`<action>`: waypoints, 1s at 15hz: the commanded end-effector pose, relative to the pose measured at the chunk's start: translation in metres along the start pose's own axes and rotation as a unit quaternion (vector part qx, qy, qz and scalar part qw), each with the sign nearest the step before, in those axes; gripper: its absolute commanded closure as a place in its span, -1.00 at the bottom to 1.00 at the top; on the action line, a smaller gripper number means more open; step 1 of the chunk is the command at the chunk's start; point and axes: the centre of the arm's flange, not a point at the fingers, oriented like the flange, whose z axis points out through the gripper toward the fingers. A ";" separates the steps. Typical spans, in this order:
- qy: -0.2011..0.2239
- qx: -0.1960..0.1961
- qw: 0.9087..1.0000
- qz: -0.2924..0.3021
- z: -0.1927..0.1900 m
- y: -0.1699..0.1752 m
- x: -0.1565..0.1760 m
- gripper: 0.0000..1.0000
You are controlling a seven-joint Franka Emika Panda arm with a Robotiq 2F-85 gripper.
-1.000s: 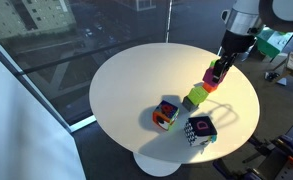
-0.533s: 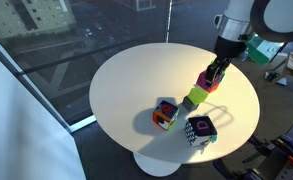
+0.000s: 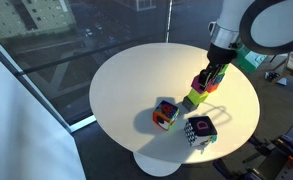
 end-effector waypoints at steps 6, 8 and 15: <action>0.003 0.001 1.000 0.015 0.011 -0.003 0.004 0.35; 0.001 0.001 1.000 0.016 0.012 -0.003 0.005 0.35; 0.001 0.002 1.000 0.018 0.012 -0.002 0.005 -1.00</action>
